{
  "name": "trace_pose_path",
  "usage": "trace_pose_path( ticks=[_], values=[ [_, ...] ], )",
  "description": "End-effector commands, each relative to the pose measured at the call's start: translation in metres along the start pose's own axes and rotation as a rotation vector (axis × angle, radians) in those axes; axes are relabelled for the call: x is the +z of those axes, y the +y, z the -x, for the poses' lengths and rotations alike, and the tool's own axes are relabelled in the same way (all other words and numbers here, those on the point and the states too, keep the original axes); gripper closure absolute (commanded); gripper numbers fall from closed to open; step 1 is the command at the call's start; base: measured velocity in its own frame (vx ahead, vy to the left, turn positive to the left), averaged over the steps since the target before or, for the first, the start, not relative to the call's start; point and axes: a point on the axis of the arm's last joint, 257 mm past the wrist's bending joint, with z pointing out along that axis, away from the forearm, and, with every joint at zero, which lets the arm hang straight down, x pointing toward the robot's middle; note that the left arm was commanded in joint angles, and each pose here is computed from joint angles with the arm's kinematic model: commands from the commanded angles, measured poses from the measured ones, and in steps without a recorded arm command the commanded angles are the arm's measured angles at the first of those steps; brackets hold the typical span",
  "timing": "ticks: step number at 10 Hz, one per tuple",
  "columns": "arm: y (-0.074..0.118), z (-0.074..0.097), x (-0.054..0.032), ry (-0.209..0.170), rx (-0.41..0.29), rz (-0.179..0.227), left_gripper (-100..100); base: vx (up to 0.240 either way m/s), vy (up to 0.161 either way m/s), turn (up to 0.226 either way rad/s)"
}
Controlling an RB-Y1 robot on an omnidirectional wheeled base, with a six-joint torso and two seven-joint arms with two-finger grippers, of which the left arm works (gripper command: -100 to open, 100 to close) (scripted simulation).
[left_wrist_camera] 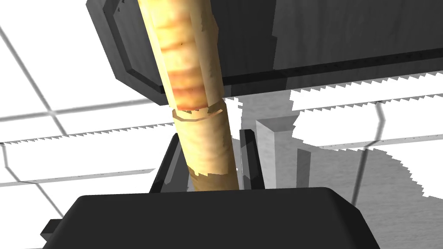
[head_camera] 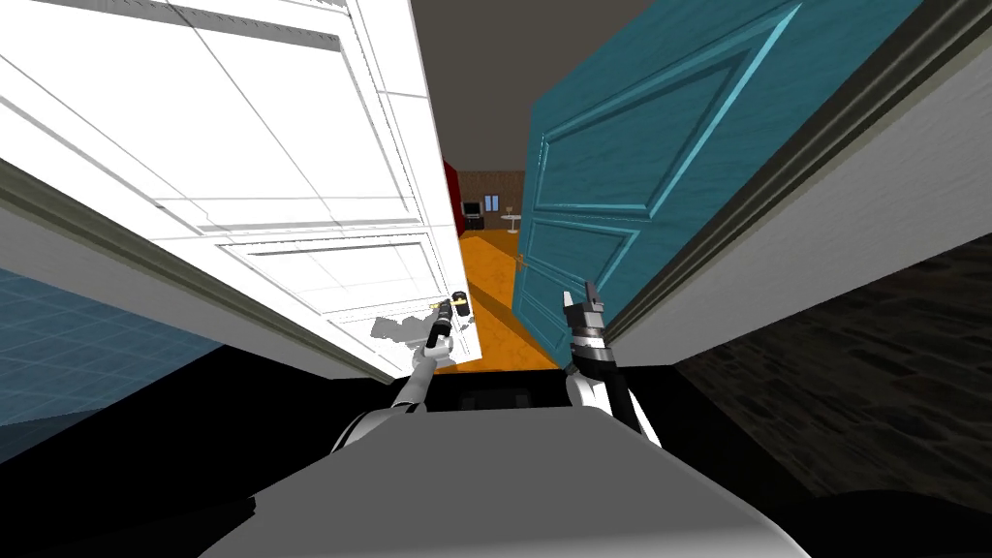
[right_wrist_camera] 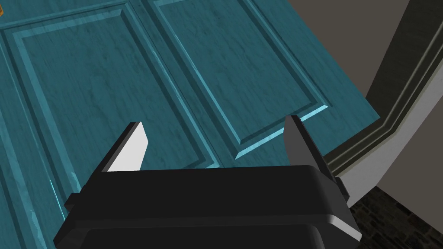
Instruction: Push the door open
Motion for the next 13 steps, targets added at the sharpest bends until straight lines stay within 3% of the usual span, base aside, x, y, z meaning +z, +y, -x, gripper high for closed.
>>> trace_pose_path(
  ticks=[1,6,13],
  values=[
    [-0.007,0.025,0.0028,-0.038,0.016,-0.009,100,0.175,-0.079,0.082],
    [-0.010,0.056,0.0033,-0.098,0.023,-0.011,100,0.172,-0.074,0.086],
    [-0.007,0.078,0.0002,-0.163,0.005,-0.004,100,0.161,-0.068,0.085]
  ],
)
